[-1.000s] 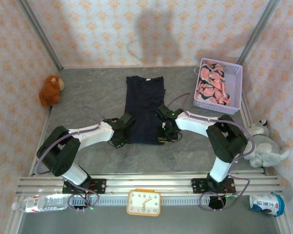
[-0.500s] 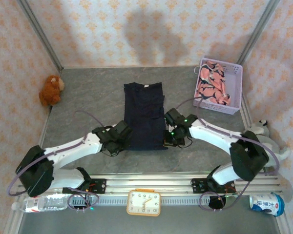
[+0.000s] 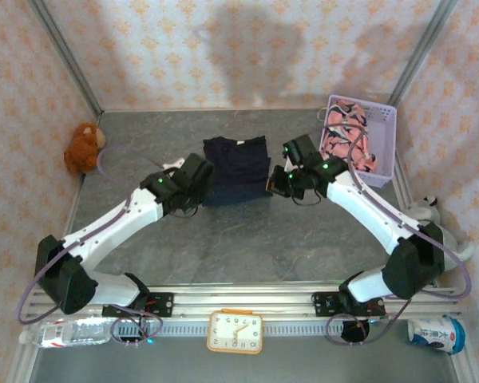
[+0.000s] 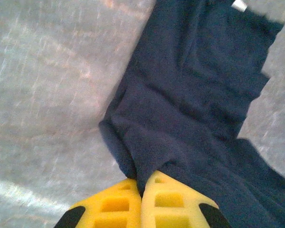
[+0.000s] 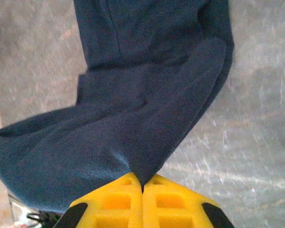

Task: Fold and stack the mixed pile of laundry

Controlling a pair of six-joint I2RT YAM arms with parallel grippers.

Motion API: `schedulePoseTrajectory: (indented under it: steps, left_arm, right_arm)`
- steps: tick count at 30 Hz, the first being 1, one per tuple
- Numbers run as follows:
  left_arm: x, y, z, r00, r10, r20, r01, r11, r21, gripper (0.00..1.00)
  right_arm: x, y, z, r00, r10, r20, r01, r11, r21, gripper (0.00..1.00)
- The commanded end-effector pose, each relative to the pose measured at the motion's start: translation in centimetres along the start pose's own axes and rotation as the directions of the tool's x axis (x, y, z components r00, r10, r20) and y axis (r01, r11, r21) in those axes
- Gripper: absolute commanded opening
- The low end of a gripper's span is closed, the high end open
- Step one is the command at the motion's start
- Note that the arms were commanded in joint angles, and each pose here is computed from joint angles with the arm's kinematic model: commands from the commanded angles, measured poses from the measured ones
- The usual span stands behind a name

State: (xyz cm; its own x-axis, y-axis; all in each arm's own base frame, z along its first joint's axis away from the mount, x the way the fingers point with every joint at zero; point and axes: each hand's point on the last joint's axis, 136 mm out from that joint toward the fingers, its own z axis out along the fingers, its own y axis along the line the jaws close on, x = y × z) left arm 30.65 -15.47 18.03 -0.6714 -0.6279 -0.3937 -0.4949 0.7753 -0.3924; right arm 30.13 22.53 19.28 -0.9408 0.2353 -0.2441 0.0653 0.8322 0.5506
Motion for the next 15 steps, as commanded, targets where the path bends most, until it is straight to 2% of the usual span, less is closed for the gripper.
schedulePoseTrajectory:
  steps: [1,6,10,11,12,13,14,15]
  left_arm:
    - [-4.0,-1.3,-0.2,0.995,0.028,0.091,-0.026,0.999,-0.019,0.00]
    - [-8.5,-3.9,2.1,0.994,0.033,0.106,-0.031,0.999,-0.028,0.00]
    - [-12.6,-7.0,6.3,0.993,0.067,0.100,-0.064,0.997,-0.034,0.00]
    - [-13.3,-7.8,8.0,0.995,0.075,0.062,-0.073,0.997,-0.039,0.06]
    - [-13.5,-8.2,9.7,0.996,0.084,0.019,-0.082,0.995,-0.056,0.23]
    - [-14.4,-9.0,10.6,0.996,0.084,0.003,-0.083,0.994,-0.070,0.55]
    - [-14.7,-8.9,11.5,0.995,0.094,-0.017,-0.095,0.989,-0.111,0.66]
    - [-15.2,-9.2,11.8,0.994,0.104,-0.018,-0.105,0.984,-0.141,0.71]
  right_arm:
    - [-4.1,0.9,0.4,0.998,0.014,0.068,-0.013,1.000,-0.007,0.00]
    - [-9.9,1.8,2.3,0.993,0.044,0.106,-0.042,0.999,-0.018,0.00]
    - [-16.0,0.7,5.7,0.985,0.086,0.150,-0.088,0.996,0.006,0.02]
    - [-18.3,0.0,6.7,0.979,0.103,0.178,-0.109,0.994,0.024,0.13]
    - [-20.0,-0.5,7.3,0.973,0.111,0.203,-0.120,0.992,0.029,0.27]
    - [-21.8,-0.9,7.8,0.967,0.115,0.227,-0.125,0.992,0.031,0.52]
    - [-23.0,-1.2,8.4,0.966,0.123,0.228,-0.133,0.991,0.029,0.69]
    - [-24.0,-1.1,8.7,0.966,0.131,0.224,-0.138,0.990,0.015,0.76]
